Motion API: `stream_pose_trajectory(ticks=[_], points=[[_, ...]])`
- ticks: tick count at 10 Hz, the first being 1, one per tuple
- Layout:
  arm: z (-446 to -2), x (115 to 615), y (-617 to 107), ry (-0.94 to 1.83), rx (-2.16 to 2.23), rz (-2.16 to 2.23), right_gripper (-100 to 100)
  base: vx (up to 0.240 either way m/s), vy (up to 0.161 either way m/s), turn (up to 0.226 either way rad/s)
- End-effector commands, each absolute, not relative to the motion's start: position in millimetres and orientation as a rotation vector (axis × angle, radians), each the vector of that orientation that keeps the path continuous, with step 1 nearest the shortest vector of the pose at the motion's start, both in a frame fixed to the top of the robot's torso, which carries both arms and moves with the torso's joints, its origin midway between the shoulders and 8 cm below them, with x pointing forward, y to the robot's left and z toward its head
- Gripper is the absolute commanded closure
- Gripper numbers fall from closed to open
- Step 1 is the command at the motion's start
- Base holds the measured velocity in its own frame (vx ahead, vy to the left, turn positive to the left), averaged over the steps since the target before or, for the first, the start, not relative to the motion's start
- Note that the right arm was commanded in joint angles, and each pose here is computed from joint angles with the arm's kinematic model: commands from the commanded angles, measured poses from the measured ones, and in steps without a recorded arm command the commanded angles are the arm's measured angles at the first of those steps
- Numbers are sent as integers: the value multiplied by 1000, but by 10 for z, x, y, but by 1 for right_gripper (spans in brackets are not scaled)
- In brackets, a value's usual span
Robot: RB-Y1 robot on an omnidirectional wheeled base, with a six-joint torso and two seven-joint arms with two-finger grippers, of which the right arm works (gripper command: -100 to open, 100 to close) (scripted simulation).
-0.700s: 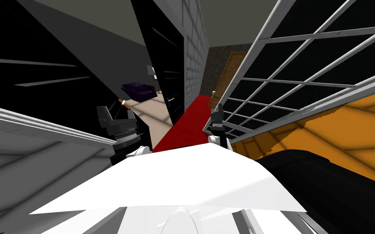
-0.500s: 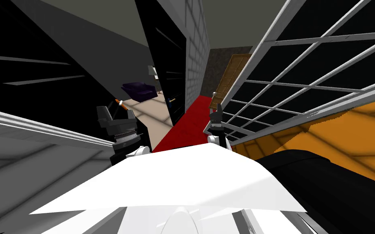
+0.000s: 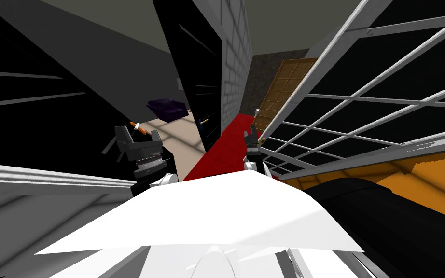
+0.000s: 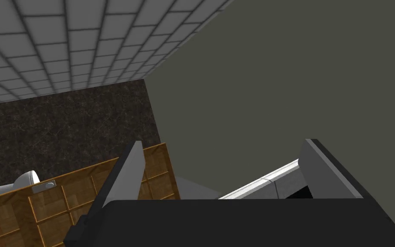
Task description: Push the door open
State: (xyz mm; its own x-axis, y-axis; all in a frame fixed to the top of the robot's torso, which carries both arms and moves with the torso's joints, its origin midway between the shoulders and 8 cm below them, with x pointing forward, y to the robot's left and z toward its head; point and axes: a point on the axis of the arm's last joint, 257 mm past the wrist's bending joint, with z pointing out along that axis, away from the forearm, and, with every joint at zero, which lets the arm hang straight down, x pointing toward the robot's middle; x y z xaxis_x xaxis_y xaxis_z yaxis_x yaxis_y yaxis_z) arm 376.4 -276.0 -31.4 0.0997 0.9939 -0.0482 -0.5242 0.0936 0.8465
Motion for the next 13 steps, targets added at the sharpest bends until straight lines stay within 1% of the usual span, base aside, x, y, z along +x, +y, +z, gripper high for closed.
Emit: stream_pose_trajectory(ticks=[1,7,13], points=[[-446,3817,-2642,808,788,1332,-100,244,-15,68],[-895,3945,-2108,955,811,1414,-100,199,-28,74],[-1384,3953,-1507,1118,828,1495,-100,171,-40,78]])
